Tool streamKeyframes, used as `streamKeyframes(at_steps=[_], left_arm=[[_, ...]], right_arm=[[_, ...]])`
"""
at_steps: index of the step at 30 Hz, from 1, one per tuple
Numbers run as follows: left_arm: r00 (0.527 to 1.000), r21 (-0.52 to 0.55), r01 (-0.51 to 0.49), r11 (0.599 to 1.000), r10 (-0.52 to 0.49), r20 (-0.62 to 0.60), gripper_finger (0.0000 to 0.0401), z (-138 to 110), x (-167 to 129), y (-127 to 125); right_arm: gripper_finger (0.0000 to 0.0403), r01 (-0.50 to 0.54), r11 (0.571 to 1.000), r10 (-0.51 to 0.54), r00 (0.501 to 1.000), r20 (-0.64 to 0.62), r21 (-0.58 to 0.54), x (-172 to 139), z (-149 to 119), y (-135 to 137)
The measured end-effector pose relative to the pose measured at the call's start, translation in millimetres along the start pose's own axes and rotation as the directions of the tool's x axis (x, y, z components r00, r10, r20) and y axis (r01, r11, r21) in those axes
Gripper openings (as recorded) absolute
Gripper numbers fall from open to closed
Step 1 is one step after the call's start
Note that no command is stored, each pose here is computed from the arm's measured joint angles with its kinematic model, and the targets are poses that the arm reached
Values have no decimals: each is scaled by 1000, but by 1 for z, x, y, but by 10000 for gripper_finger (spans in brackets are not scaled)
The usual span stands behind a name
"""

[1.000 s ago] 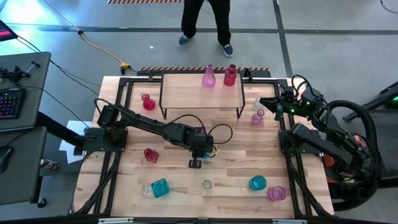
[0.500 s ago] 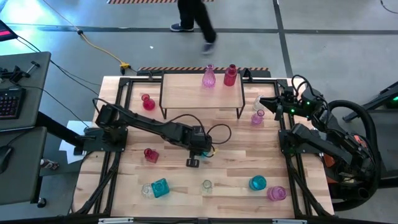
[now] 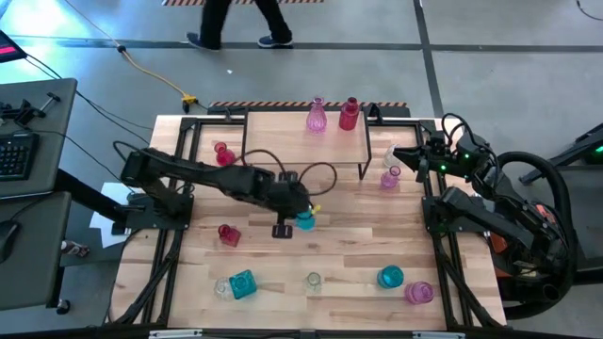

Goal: Sort vases onto shelf
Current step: Put the top blue flower vase on the shelf

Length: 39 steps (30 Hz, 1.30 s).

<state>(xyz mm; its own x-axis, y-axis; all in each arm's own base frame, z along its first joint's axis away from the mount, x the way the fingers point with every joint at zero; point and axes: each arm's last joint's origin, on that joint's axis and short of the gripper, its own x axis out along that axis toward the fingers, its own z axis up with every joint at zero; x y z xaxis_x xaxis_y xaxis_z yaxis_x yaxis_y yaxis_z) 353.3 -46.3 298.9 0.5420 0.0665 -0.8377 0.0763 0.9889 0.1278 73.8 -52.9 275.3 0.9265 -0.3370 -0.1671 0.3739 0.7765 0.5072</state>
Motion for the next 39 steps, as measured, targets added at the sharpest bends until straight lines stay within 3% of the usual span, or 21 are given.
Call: streamKeyframes(at_steps=[9,18,27,33,39], left_arm=[[997,58,-66,996,64,37,12,-9,-43,13],[976,124,-205,971,193,105,12,-17,-82,33],[933,291,-360,886,343,109,12,-14,-102,77],[911,430,-397,811,406,76,12,-20,-104,111],[892,482,-416,771,449,52,12,-23,-90,151]], right_arm=[[69,0,1000,0,1000,0,0,0,0,0],[69,2,1000,-2,1000,-2,1,0,0,0],[69,2,1000,-2,1000,-3,1,0,0,0],[69,2,1000,-2,1000,-3,1,0,0,0],[69,2,1000,-2,1000,-3,1,0,0,0]])
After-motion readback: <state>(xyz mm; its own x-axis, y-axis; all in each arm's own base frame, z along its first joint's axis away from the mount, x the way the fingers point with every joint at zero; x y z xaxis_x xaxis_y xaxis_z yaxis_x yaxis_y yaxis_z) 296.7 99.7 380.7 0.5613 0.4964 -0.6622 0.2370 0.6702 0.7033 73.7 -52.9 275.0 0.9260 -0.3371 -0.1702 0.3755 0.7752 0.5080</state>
